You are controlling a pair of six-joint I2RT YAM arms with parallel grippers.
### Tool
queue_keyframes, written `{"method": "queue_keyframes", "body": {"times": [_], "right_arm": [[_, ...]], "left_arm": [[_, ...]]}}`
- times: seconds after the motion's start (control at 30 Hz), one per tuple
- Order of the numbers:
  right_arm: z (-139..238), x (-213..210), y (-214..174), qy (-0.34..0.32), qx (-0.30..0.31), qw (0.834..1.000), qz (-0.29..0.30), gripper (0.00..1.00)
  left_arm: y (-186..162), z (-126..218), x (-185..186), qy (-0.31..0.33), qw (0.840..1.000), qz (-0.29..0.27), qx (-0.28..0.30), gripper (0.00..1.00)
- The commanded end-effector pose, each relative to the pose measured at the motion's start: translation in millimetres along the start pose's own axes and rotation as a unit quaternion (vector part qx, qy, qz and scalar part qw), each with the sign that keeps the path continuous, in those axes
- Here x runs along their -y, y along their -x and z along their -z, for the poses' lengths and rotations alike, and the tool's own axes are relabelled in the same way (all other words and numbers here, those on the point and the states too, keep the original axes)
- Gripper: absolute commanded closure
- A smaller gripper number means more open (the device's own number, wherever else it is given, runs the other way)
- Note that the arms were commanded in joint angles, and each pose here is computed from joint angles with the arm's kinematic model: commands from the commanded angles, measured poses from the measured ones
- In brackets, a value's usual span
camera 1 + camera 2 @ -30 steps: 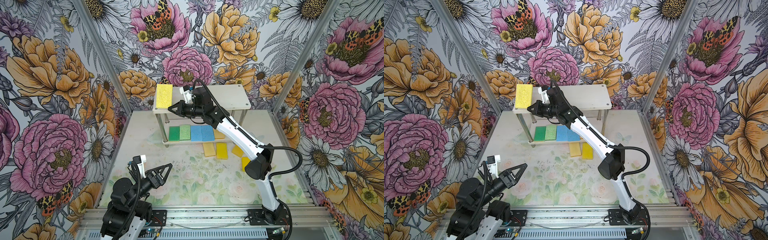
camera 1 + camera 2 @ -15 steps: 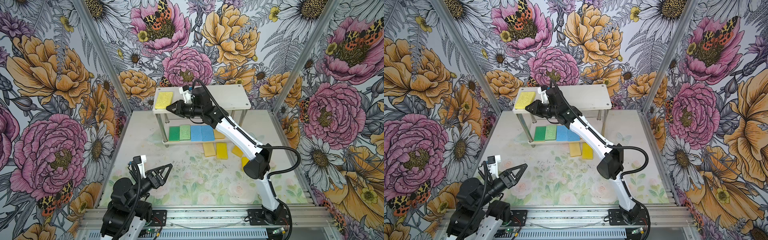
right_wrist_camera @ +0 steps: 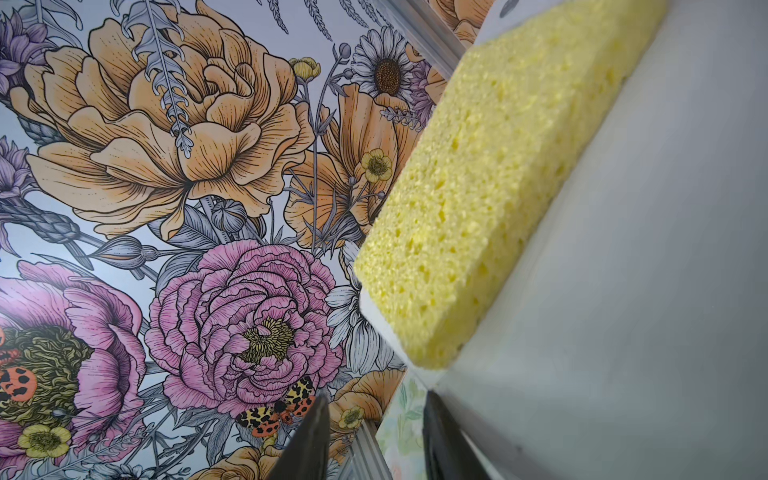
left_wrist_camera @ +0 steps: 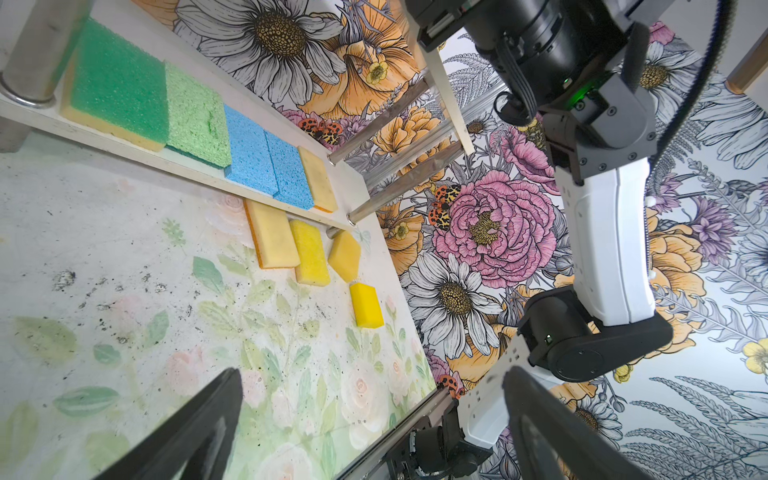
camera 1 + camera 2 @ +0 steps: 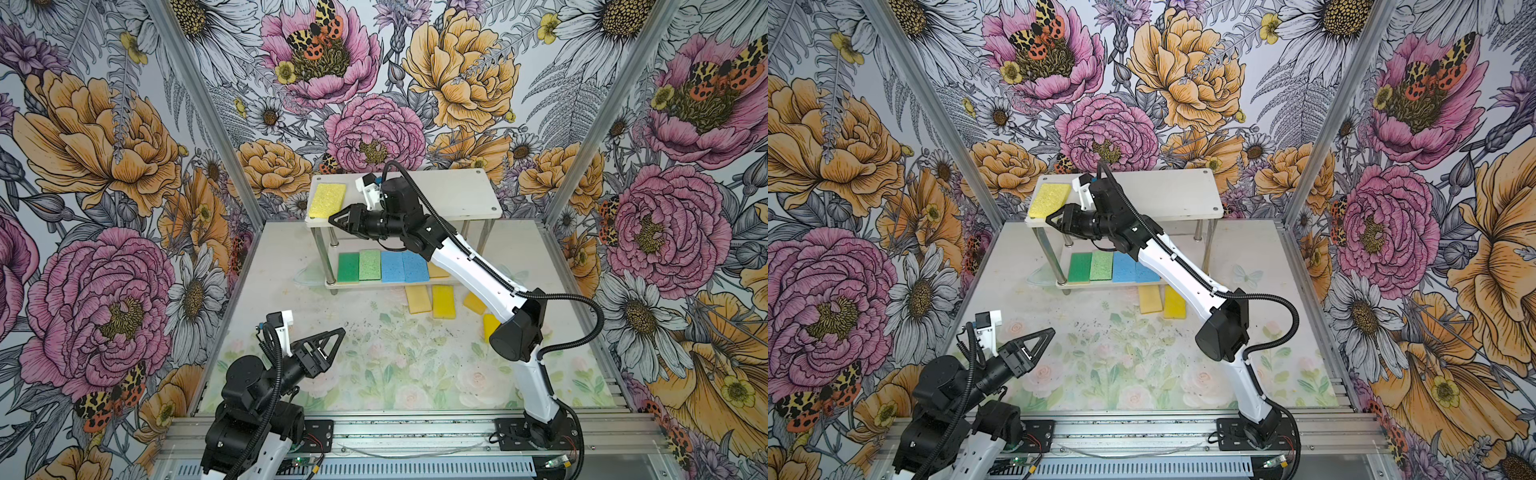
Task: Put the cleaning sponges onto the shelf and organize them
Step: 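Withdraw the right gripper toward the table sponges while the left arm advances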
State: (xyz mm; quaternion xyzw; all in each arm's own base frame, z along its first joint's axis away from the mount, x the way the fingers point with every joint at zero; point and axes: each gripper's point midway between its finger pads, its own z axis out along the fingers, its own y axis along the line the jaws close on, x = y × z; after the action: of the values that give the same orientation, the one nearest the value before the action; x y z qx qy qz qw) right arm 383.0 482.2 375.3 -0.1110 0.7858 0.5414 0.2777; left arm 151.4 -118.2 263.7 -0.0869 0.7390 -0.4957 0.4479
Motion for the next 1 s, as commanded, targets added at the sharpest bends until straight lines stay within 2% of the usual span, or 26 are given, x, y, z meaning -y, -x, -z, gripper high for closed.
{"method": "queue_keyframes", "body": {"times": [0.0,0.1,0.37,0.53,0.77,0.97], "right_arm": [[20.2,-2.9,-3.6,-0.027,0.009,1.000,0.008,0.55],[30.7,-5.3,-1.5,-0.034,0.019,0.999,0.014,0.55],[43.7,-36.9,26.9,0.000,0.051,0.998,0.044,0.55],[58.3,-36.5,22.0,-0.014,0.052,0.997,0.058,0.55],[121.0,4.6,-19.7,-0.107,0.055,0.990,0.074,0.55],[180.5,69.5,-73.3,-0.177,0.042,0.983,0.035,0.54]], "left_arm": [[4.4,-0.6,5.0,-0.004,1.000,-0.006,0.002,0.01],[8.1,-2.4,9.5,-0.007,1.000,-0.007,0.001,0.01],[14.5,-4.5,16.1,-0.008,1.000,-0.016,0.001,0.01],[12.5,-10.6,11.4,0.005,1.000,-0.002,-0.016,0.01],[0.2,-32.1,-8.0,0.036,0.996,0.033,-0.075,0.01],[-13.5,-55.6,-22.0,0.069,0.989,0.035,-0.122,0.01]]}}
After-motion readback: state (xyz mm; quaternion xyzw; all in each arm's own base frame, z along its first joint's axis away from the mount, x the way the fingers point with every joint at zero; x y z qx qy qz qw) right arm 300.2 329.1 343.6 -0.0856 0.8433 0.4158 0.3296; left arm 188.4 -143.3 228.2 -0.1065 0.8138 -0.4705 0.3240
